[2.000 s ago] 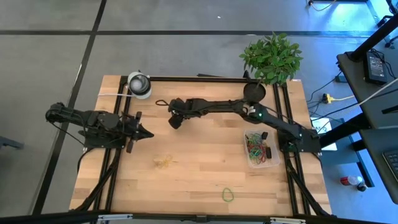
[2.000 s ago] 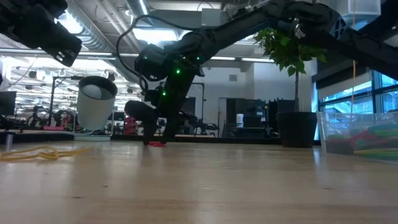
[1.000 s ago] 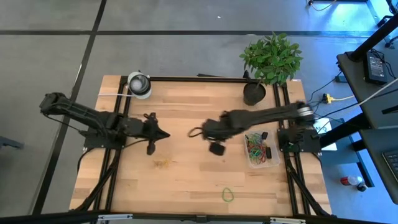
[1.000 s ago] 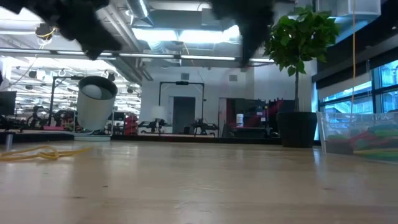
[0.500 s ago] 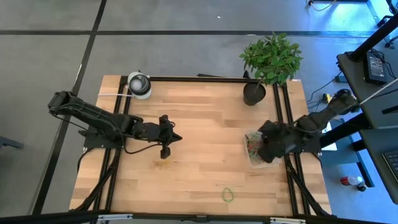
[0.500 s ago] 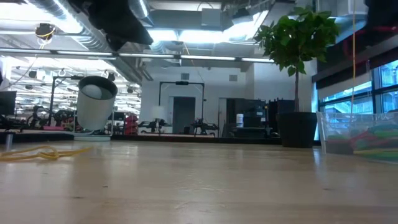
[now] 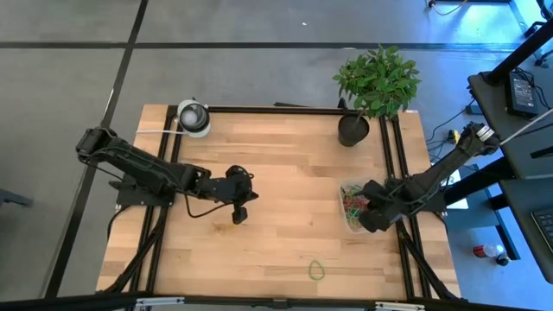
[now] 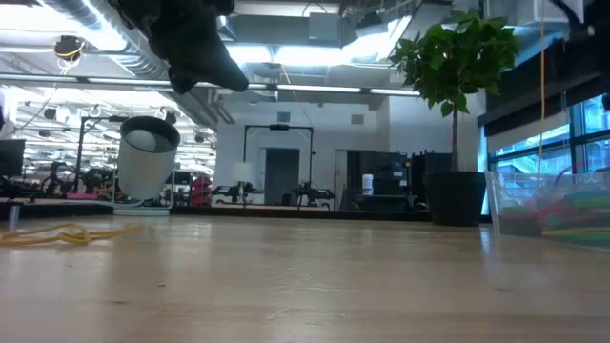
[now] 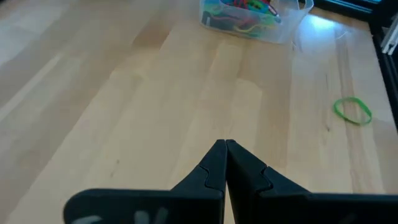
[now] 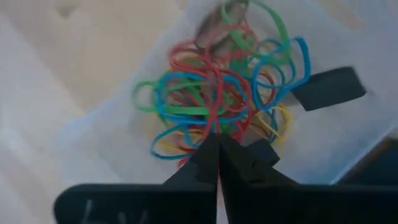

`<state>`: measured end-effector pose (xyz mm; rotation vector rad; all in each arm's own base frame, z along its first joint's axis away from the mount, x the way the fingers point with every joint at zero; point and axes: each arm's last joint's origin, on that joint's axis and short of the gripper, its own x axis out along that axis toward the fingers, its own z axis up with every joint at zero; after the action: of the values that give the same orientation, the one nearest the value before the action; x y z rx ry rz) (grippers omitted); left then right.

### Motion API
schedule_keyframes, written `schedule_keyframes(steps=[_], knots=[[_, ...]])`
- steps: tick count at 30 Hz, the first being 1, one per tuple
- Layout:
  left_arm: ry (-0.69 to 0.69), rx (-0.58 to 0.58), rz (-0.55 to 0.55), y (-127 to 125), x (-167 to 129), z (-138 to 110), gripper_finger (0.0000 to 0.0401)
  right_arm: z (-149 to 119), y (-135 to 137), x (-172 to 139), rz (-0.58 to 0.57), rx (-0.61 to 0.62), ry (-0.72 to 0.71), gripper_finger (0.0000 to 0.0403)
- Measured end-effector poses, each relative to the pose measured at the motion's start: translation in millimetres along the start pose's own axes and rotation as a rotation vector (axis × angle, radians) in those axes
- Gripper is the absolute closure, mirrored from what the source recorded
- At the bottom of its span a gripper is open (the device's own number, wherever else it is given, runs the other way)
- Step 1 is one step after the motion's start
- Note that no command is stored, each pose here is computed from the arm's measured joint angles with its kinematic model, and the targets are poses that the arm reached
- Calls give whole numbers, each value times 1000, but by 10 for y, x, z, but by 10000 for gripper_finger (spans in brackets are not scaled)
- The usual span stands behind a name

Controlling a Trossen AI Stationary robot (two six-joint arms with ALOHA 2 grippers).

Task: Pick and place rubber bands into bin
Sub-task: Put the red rubber band into the transparent bin, then put the yellow rubber band into the transparent bin

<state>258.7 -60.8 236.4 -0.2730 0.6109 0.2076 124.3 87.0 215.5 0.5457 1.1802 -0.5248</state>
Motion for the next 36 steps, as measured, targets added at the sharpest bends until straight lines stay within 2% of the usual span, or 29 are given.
schedule_keyframes(steps=[6,12,15,18,23,26,30,36], knots=[[19,-10,-8,-55,27,-51,400,-59,-65,146,-25,-5,22,341],[88,18,25,-21,31,-121,395,-25,-75,12,-11,-3,20,268],[153,32,15,-1,20,-167,384,-1,-73,-74,14,4,14,239],[283,34,-22,25,0,-257,362,10,-88,-126,29,7,10,219],[538,-34,-24,57,-40,-459,312,22,-106,-149,33,33,-22,206],[617,-28,-30,-7,-18,-567,282,34,-117,-153,23,67,-60,205],[660,59,5,-123,62,-739,259,38,-117,-153,22,72,-68,205],[700,213,138,-208,246,-1031,265,38,-116,-152,22,73,-68,204]])
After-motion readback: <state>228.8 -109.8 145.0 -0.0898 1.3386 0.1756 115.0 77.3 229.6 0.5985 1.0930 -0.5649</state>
